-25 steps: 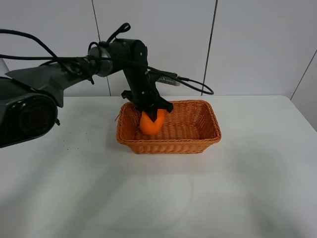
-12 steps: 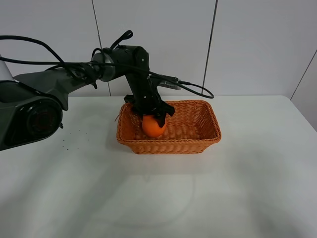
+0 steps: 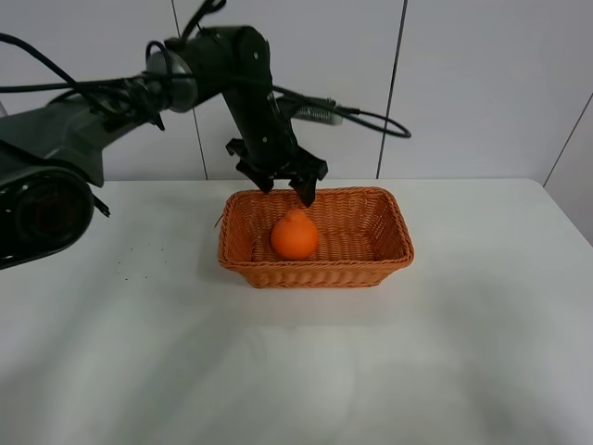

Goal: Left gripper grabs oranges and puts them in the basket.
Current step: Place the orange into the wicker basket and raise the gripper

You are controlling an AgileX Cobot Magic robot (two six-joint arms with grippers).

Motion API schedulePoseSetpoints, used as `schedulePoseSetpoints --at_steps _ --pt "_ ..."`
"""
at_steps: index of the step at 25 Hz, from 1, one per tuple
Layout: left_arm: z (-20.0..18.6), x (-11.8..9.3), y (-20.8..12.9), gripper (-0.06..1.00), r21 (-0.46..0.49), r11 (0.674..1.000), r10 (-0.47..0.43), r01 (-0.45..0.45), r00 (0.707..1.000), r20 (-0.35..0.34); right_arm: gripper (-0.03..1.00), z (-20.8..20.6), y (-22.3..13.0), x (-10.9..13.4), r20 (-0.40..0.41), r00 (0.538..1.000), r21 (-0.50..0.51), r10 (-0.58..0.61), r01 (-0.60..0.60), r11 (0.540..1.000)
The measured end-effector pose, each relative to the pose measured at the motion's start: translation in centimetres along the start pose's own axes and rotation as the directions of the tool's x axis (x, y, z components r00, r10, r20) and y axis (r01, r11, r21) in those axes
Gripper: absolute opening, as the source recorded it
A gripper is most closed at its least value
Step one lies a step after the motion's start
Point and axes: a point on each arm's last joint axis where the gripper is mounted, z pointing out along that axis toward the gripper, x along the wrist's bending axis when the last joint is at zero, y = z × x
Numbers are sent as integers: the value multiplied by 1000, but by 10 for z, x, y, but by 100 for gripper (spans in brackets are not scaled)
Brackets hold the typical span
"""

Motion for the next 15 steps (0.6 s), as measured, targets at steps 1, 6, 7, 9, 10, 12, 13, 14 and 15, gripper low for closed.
schedulePoseSetpoints --at_steps 1,6,7,9,10,12,13,14,15 --pt "-15 0 2 85 -29 1000 5 -5 1000 -13 69 0 0 0 0 1000 0 0 0 1000" --pt "-61 4 2 85 -111 993 17 -27 996 -85 69 0 0 0 0 1000 0 0 0 1000" --pt "-63 7 2 85 -114 993 13 -24 996 -92 69 0 0 0 0 1000 0 0 0 1000" --pt "-63 11 1 85 -112 994 4 -15 996 -94 69 0 0 0 0 1000 0 0 0 1000" --pt "-61 15 0 85 -105 994 -2 -8 995 -96 69 0 0 0 0 1000 0 0 0 1000" --pt "-60 23 -2 85 -98 995 -19 9 995 -101 69 0 0 0 0 1000 0 0 0 1000" --pt "-61 30 -3 85 -99 995 -33 22 994 -105 69 0 0 0 0 1000 0 0 0 1000" --pt "-61 39 -4 85 -99 994 -51 40 993 -110 69 0 0 0 0 1000 0 0 0 1000" --pt "-60 48 -5 85 -96 994 -68 57 991 -115 69 0 0 0 0 1000 0 0 0 1000"
